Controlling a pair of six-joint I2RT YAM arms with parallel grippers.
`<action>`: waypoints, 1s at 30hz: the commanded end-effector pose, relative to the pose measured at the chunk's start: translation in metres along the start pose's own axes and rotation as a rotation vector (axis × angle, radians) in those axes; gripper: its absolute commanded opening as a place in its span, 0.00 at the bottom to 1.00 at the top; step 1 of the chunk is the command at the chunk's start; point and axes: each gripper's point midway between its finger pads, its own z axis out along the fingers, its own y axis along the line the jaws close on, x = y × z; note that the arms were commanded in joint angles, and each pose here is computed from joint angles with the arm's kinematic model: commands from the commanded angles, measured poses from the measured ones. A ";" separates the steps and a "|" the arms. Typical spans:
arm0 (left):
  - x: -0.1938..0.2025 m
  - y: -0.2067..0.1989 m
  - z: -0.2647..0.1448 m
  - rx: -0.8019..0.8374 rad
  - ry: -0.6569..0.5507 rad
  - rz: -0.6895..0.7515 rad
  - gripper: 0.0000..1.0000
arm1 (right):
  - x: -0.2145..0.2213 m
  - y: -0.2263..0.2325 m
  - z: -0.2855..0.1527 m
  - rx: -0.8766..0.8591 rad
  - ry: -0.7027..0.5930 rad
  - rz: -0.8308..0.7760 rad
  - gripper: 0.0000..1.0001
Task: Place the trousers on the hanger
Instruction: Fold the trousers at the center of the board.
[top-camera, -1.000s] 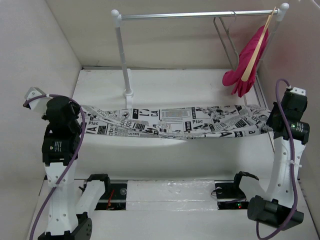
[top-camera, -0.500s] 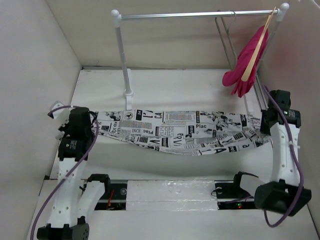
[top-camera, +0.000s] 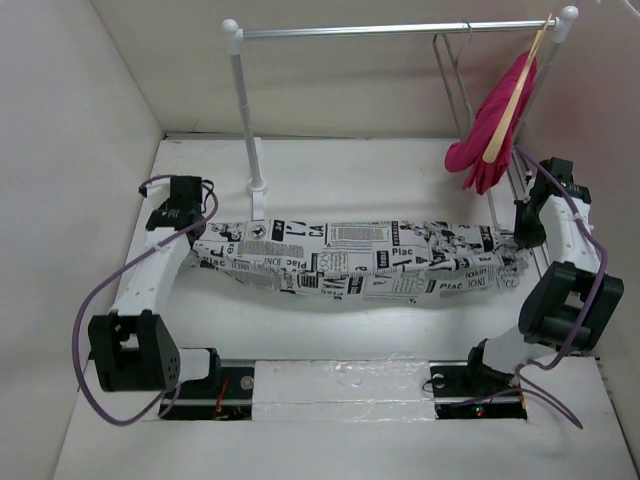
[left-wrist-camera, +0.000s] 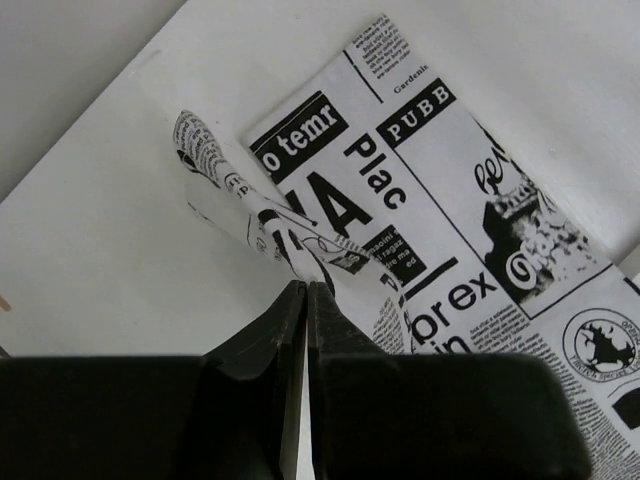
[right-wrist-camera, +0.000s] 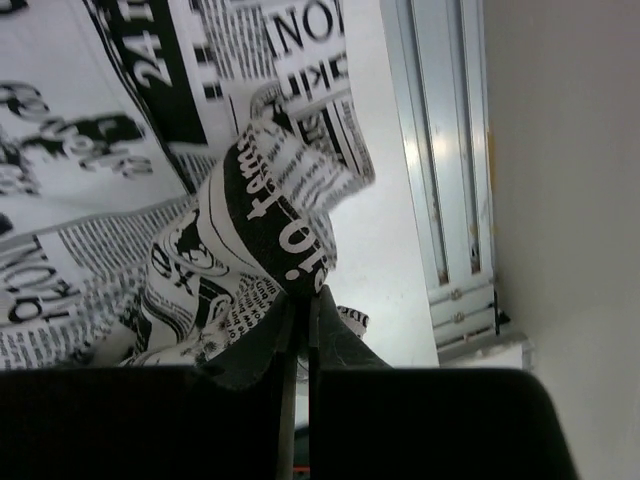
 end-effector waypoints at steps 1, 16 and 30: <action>-0.047 -0.023 0.000 0.022 -0.081 -0.043 0.00 | -0.056 -0.001 0.008 -0.019 -0.137 0.023 0.00; -0.068 -0.115 0.096 -0.135 0.012 0.147 0.14 | -0.136 0.010 0.069 -0.122 -0.184 0.120 0.04; -0.028 -0.053 0.043 0.048 0.069 -0.102 0.65 | -0.105 0.025 -0.006 -0.413 -0.416 0.243 0.54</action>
